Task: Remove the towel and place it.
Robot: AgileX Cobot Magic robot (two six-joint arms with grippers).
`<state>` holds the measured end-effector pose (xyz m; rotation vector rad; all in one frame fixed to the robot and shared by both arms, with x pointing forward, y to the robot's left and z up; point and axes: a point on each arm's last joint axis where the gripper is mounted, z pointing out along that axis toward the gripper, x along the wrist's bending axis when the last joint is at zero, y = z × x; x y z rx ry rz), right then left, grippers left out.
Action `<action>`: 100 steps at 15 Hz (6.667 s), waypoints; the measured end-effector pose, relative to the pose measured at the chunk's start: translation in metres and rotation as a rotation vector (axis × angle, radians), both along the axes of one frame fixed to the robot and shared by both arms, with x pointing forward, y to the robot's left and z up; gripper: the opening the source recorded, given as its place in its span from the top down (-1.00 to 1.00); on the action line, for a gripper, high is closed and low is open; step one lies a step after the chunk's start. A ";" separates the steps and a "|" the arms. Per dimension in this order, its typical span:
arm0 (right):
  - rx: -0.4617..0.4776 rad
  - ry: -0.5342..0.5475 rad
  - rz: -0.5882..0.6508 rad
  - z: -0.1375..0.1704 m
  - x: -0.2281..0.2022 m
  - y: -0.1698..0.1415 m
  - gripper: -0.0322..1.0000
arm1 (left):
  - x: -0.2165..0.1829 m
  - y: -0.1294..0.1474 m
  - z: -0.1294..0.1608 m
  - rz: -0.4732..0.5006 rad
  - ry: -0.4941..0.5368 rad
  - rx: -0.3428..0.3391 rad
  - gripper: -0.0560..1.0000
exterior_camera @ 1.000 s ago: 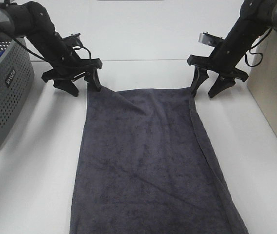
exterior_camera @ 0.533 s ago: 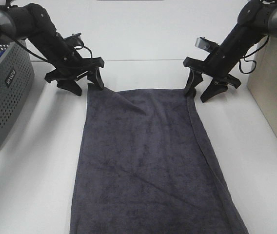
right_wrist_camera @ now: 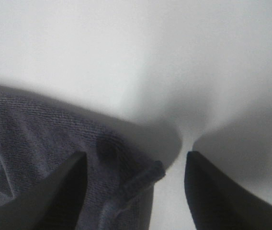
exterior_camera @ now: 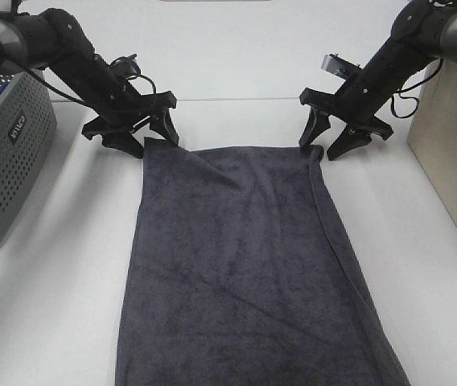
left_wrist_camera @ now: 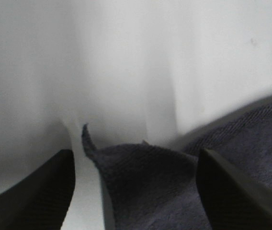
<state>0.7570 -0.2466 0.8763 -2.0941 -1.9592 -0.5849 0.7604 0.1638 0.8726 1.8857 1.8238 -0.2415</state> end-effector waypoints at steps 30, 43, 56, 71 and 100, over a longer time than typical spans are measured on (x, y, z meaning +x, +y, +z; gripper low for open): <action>-0.096 -0.565 0.117 0.060 0.048 0.016 0.83 | 0.045 -0.018 0.049 -0.114 -0.670 0.215 0.85; -0.164 -0.653 0.079 0.033 0.061 0.011 0.83 | 0.054 -0.021 0.031 -0.092 -0.803 0.257 0.85; -0.212 -0.683 0.093 0.004 0.066 0.008 -0.20 | 0.059 -0.019 -0.010 -0.093 -0.828 0.312 0.42; -0.196 -0.540 0.267 0.096 0.032 0.012 -0.35 | 0.053 -0.017 0.060 -0.085 -0.821 0.267 -0.53; -0.173 -0.801 0.130 -0.028 0.071 0.031 -0.17 | 0.047 -0.032 0.030 -0.139 -0.731 0.265 -0.52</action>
